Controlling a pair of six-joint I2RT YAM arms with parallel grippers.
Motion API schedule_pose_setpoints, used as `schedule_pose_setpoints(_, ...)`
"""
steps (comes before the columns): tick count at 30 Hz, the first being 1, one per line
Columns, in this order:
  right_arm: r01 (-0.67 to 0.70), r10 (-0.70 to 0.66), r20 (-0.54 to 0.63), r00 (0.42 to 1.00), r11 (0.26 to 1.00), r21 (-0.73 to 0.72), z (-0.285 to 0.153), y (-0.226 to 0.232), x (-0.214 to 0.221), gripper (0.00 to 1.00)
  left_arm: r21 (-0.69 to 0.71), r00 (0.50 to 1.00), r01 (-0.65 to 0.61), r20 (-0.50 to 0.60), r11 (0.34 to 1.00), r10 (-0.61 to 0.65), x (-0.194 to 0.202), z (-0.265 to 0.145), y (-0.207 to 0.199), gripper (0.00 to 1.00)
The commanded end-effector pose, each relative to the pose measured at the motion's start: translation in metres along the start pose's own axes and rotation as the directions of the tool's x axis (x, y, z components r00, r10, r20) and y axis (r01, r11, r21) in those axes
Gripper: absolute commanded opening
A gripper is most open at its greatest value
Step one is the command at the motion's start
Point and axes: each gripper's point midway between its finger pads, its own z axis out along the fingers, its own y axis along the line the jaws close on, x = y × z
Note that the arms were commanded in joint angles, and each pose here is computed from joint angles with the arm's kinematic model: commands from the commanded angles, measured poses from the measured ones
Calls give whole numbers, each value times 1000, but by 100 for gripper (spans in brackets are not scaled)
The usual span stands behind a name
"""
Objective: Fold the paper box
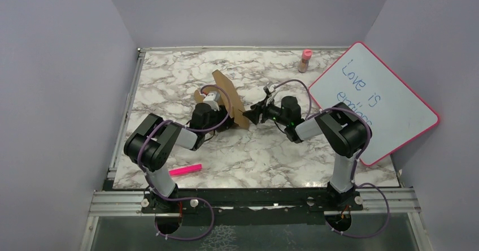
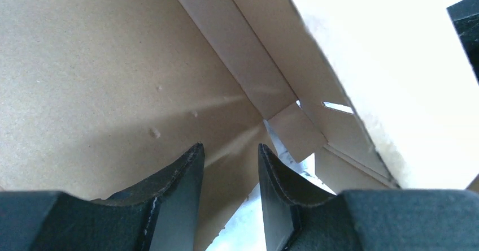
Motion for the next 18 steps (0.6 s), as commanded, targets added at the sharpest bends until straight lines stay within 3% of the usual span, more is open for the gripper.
schedule_pose_setpoints(1,29,-30,37,999,999,25,-13,4,-9,59,2,986,66,-152,998,-65,43,-17,-3,42)
schedule_pose_setpoints(9,65,-68,18,998,991,115,-27,-6,-13,60,51,1000,25,-13,998,-24,0,-35,-26,47)
schedule_pose_setpoints(18,56,-57,6,998,993,101,-28,-3,-6,60,149,994,-58,101,987,43,-30,-66,-55,65)
